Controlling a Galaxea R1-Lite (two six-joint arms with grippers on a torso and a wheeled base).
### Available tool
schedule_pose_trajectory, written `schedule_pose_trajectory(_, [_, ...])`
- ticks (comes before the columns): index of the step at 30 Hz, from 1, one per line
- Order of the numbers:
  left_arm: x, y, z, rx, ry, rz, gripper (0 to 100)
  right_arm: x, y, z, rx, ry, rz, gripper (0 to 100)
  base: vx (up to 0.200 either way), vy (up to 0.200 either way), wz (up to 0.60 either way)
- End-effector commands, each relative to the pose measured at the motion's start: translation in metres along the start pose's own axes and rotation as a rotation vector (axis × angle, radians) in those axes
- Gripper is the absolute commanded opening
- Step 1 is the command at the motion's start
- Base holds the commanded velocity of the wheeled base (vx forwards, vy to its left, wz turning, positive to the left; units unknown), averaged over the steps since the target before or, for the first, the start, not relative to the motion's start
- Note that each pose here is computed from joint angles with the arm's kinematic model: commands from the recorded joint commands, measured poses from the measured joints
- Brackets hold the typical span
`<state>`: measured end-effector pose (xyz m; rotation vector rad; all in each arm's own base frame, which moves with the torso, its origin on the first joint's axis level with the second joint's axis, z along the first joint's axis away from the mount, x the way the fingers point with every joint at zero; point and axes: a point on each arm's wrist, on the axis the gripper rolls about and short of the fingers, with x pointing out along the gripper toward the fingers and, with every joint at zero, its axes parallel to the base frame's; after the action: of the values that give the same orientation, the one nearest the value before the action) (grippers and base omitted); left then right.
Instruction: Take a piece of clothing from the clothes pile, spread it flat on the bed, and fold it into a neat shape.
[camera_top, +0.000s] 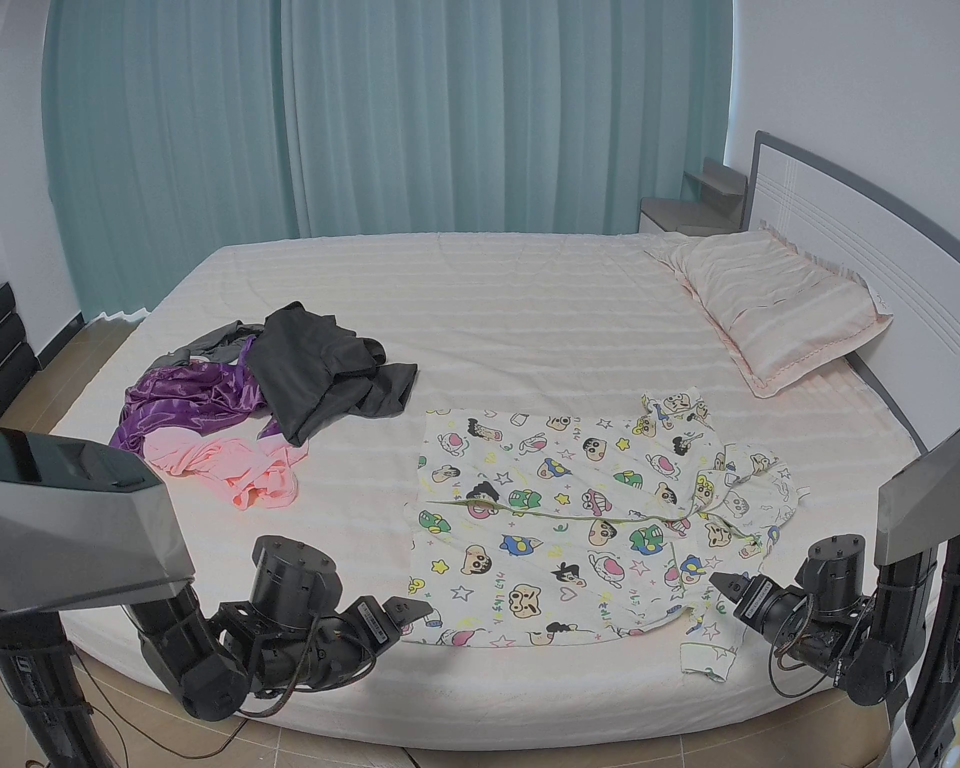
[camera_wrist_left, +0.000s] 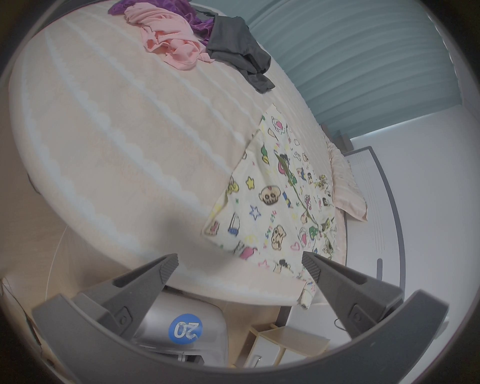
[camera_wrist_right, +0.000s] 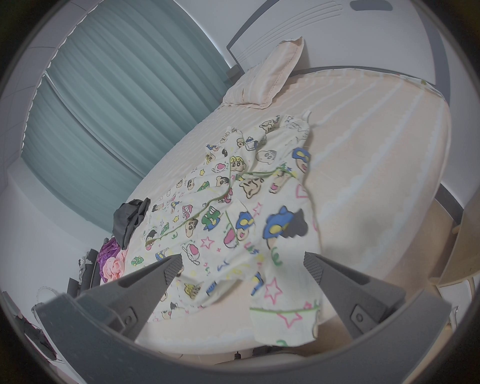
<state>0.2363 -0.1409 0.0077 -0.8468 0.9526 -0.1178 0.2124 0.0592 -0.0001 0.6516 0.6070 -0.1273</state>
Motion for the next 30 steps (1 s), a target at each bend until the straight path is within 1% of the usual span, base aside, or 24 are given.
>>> schedule_pose_trajectory(1, [0.012,0.003,-0.011,0.037,0.002,0.025,100,-0.002,-0.004,-0.002,-0.002,0.013,-0.017,100,0.000,0.000,0.00])
schedule_pose_trajectory(3, [0.021,0.003,-0.010,0.081,-0.032,0.007,100,-0.002,-0.003,-0.003,-0.003,0.015,-0.015,100,0.000,0.000,0.00])
schedule_pose_trajectory(5, [0.024,0.003,-0.009,0.094,-0.041,-0.001,100,-0.002,-0.003,-0.003,-0.004,0.014,-0.013,100,0.000,0.000,0.00])
schedule_pose_trajectory(7, [0.034,0.008,-0.008,0.188,-0.054,-0.007,100,-0.002,-0.002,-0.003,-0.006,0.016,-0.009,100,0.000,0.000,0.00])
schedule_pose_trajectory(9, [0.037,0.011,-0.006,0.260,-0.064,-0.008,100,-0.002,-0.002,-0.003,-0.006,0.016,-0.009,100,0.000,0.000,0.00])
schedule_pose_trajectory(10, [0.038,0.012,-0.005,0.276,-0.067,-0.009,100,-0.002,-0.002,-0.004,-0.006,0.017,-0.008,100,0.000,0.000,0.00])
schedule_pose_trajectory(11, [0.041,0.012,-0.005,0.313,-0.064,-0.014,100,-0.002,-0.002,-0.003,-0.005,0.016,-0.007,100,0.000,0.000,0.00])
schedule_pose_trajectory(15, [0.055,0.012,0.000,0.383,-0.077,-0.014,100,-0.002,-0.002,-0.004,-0.006,0.017,-0.008,100,0.000,0.000,0.00])
schedule_pose_trajectory(17, [0.060,0.011,0.002,0.399,-0.081,-0.015,100,-0.002,-0.002,-0.004,-0.007,0.017,-0.008,100,0.000,0.000,0.00])
schedule_pose_trajectory(23, [0.080,0.005,0.007,0.405,-0.100,-0.039,100,-0.002,-0.002,-0.004,-0.008,0.019,-0.010,100,0.000,0.000,0.00])
schedule_pose_trajectory(30, [0.089,0.000,0.007,0.413,-0.080,-0.010,100,0.000,-0.004,-0.005,-0.007,0.022,-0.018,100,0.000,0.000,0.00])
